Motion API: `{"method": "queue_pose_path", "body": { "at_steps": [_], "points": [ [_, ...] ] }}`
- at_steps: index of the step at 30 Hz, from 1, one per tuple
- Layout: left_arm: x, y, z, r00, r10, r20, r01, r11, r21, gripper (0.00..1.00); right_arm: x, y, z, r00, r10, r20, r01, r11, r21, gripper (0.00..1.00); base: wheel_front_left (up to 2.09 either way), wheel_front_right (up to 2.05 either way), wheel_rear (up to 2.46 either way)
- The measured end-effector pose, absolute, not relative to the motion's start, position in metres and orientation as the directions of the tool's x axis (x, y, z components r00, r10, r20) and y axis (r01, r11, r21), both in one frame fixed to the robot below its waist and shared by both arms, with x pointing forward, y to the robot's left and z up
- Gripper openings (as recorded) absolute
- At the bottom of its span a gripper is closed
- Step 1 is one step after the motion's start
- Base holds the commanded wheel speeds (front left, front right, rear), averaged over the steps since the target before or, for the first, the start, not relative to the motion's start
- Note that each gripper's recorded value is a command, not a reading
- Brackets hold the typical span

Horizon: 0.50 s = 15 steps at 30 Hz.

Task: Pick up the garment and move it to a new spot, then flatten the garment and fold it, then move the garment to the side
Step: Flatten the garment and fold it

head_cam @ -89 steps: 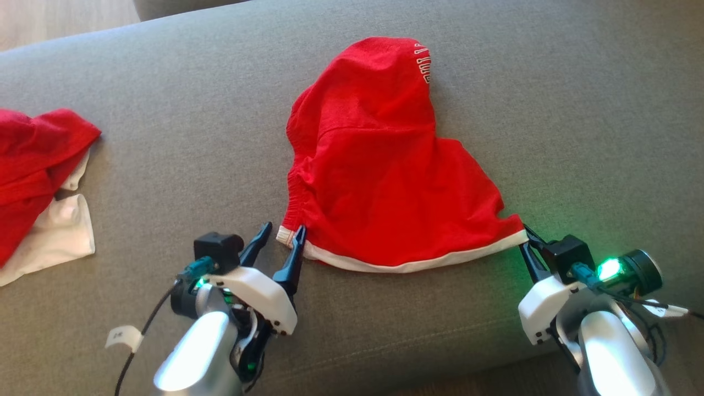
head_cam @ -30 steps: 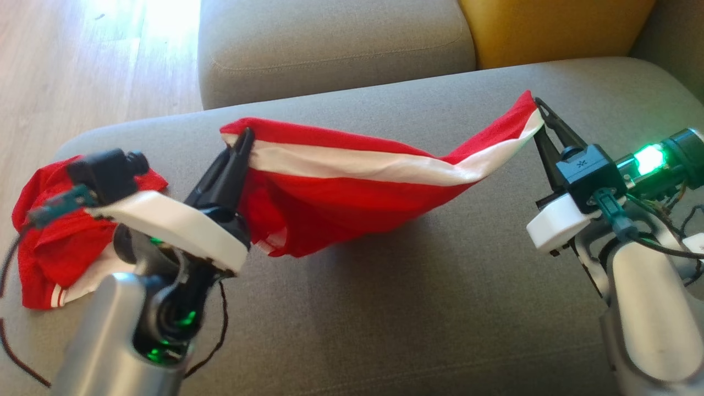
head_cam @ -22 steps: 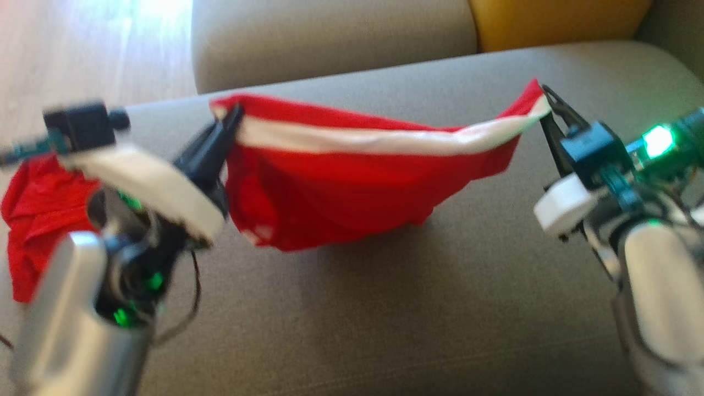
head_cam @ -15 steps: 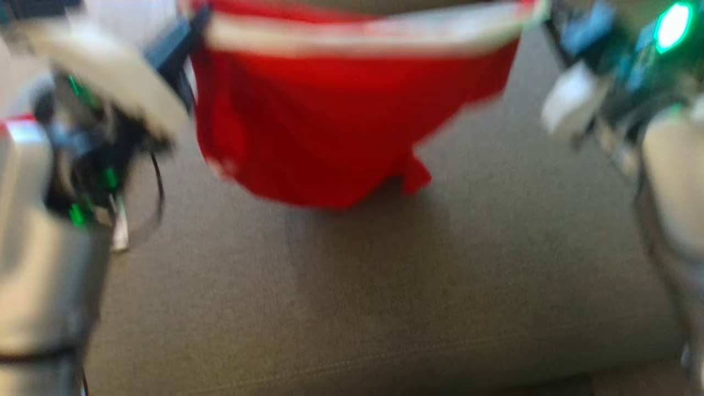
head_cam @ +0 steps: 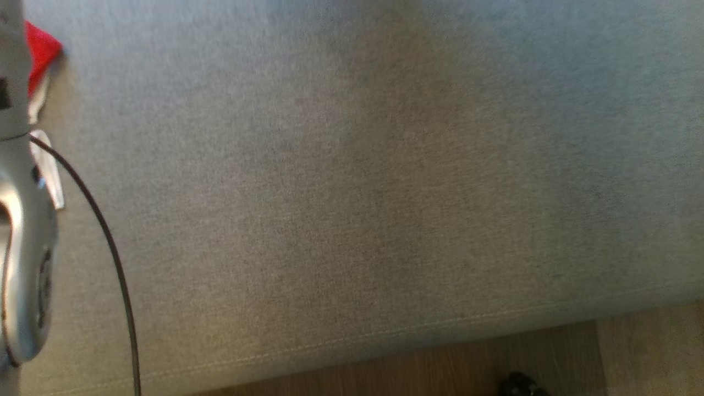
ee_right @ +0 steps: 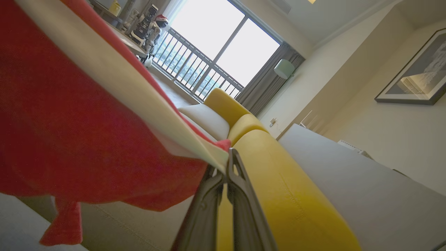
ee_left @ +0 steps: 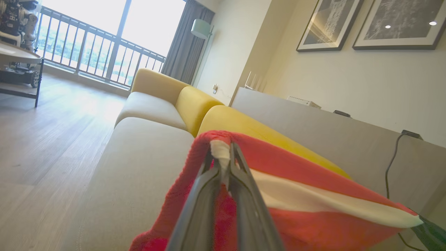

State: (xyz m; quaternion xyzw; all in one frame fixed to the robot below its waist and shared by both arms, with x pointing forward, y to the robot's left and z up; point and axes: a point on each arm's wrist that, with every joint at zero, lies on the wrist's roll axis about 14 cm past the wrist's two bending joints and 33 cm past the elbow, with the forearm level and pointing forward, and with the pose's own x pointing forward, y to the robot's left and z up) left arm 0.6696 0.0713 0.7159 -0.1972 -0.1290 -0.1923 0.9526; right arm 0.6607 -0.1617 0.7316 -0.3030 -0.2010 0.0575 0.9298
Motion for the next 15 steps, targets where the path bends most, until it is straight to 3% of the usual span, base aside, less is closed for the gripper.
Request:
{"method": "queue_pose_path", "body": {
  "at_steps": [4, 8, 11, 15],
  "points": [
    [0.694, 0.071, 0.651, 0.921, -0.306, 0.239, 0.376, 0.857, -0.353, 0.0, 0.684, -0.151, 0.674, 0.932, 0.24, 0.271, -0.036, 0.805, -0.592, 0.0, 0.0, 0.0, 0.0],
    [0.695, 0.062, 0.565, 0.936, -0.35, 0.04, 0.343, 0.88, -0.328, 0.0, 0.692, -0.146, 0.585, 0.966, 0.24, 0.091, -0.144, 0.801, -0.582, 0.0, 0.0, 0.0, 0.0],
    [0.674, 0.058, 0.49, 0.914, -0.38, -0.143, 0.327, 0.897, -0.296, 0.0, 0.675, -0.142, 0.491, 0.957, 0.257, -0.135, -0.286, 0.758, -0.587, 0.0, 0.0, 0.0, 0.0],
    [0.647, 0.065, 0.438, 0.876, -0.38, -0.296, 0.305, 0.913, -0.27, 0.0, 0.653, -0.133, 0.461, 0.922, 0.302, -0.241, -0.385, 0.661, -0.644, 0.0, 0.0, 0.0, 0.0]
  ]
}}
